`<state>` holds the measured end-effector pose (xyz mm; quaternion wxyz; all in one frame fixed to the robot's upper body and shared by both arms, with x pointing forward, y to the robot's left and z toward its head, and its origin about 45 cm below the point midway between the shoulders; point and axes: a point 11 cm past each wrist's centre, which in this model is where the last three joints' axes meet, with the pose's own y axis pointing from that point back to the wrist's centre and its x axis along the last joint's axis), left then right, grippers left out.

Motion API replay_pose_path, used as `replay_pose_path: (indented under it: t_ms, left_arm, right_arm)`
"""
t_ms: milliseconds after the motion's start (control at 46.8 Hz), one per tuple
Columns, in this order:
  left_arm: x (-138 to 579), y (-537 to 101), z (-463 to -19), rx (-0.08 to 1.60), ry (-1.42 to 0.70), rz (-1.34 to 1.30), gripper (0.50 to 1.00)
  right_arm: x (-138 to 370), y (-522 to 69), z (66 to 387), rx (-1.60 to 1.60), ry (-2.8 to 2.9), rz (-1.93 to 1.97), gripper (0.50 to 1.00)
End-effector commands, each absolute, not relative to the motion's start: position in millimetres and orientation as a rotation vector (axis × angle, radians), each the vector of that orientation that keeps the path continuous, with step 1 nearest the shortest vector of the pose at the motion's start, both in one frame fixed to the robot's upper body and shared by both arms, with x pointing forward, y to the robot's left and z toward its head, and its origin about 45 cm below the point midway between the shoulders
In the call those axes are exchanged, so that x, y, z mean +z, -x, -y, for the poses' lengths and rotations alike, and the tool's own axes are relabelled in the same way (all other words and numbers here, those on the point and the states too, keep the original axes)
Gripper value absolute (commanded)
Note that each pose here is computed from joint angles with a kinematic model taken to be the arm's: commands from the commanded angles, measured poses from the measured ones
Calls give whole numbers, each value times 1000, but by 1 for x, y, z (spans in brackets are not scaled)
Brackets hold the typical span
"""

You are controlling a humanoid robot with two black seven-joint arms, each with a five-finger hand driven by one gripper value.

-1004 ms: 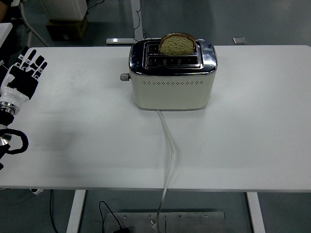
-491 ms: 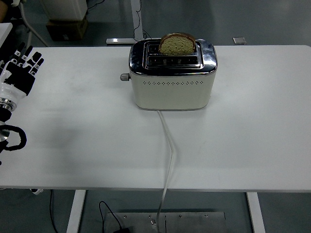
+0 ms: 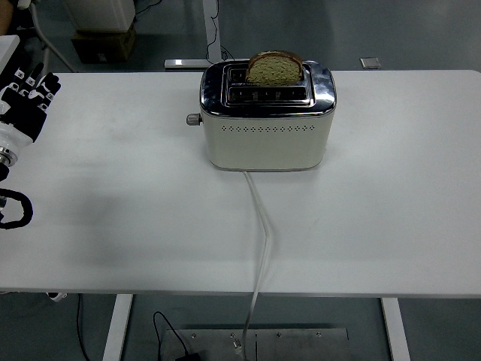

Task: Press down toaster

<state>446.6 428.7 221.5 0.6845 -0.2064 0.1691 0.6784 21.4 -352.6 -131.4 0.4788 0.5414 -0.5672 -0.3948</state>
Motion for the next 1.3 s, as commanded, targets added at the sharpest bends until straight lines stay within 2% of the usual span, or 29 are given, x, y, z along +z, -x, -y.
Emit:
replay_pose_path:
  t_ms: [0,577,876,1282]
  left_arm:
    - [221,-446,-429,1520,462,-379,1000]
    - [218,-445,-426,1494,355,-327,1000]
    - [212,-445,-409,1396,110,-203,1000]
    - [213,-448,-396,1286,-105,-64,1000]
  right_arm:
    - [-131,-21,353,-964,-1322,1385,998]
    - [-131,-21,353,-964,-1322,1385,998]
    - [-131,-21,353,-964,-1322,1385,998]
    - [-131,-21,353,-964,-1322,1385,998]
